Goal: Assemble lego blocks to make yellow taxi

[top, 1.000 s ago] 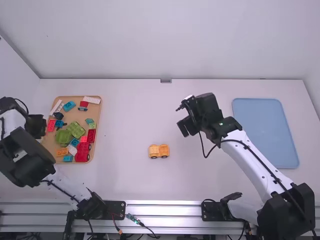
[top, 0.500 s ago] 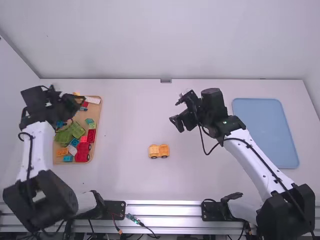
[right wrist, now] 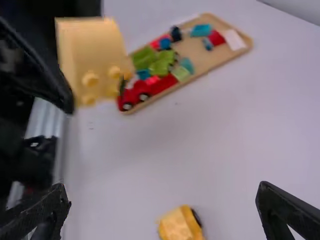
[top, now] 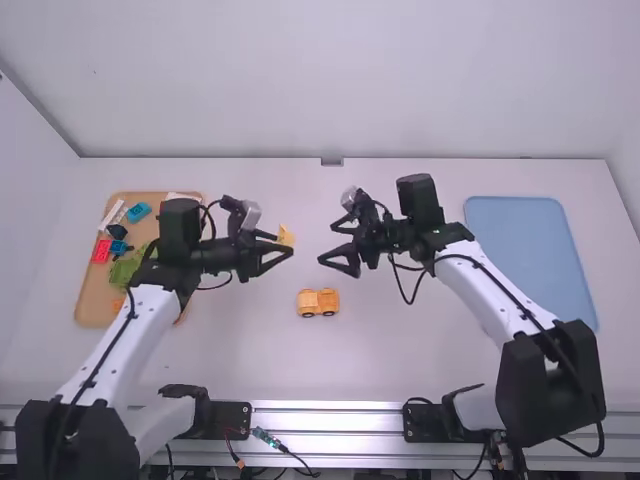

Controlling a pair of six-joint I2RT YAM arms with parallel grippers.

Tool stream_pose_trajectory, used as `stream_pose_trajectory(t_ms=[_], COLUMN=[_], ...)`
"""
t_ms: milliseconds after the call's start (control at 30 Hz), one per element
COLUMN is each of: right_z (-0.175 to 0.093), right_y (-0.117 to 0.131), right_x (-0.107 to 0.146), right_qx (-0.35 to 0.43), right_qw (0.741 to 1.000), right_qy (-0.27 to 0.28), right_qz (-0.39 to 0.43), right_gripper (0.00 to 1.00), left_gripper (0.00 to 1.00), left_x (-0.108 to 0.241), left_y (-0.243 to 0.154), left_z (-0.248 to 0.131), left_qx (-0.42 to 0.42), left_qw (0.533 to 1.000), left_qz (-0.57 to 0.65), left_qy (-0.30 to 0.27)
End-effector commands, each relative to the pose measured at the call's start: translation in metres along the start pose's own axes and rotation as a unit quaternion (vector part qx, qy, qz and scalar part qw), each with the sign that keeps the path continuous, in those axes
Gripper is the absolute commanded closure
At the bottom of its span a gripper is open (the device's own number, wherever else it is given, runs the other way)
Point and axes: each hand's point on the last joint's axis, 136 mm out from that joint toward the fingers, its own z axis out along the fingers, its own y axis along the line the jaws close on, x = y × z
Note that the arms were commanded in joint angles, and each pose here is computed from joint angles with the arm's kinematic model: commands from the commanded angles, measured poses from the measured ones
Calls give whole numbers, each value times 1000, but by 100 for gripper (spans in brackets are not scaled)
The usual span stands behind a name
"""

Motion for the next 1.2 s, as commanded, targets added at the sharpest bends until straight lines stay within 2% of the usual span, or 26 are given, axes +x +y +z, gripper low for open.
stream_pose_trajectory(t_ms=[0, 167, 400, 533, 900, 967, 1067, 1167], right_z=[-15, -21, -12, -2, 23, 27, 29, 32], right_y=[34, 45, 52, 50, 50, 51, 46, 43], right_x=[-18, -22, -26, -32, -43, -45, -45, -43], right_qx=[-119, -170, -194, -184, -166, -174, -175, -177], right_qw=[990, 980, 973, 977, 984, 982, 982, 982], right_qy=[-63, -92, -94, -81, -63, -62, -63, -61], right_qz=[-35, -56, -84, -72, -33, -25, -18, -8], right_gripper=[1, 1, 0, 0, 7, 14, 16, 26], left_gripper=[99, 99, 99, 99, 99, 99, 99, 99], left_x=[2, 6, 3, 4, -1, -2, -3, -4], left_y=[-14, -40, -40, -44, -41, -42, -38, -39], left_z=[0, 0, 11, 14, 15, 16, 16, 16], left_qx=[41, 125, 108, 112, 98, 100, 88, 90], left_qw=[999, 988, 990, 989, 989, 988, 989, 988], left_qz=[31, 86, 63, 70, 82, 89, 88, 89], left_qy=[-14, -42, -65, -68, -78, -79, -82, -83])
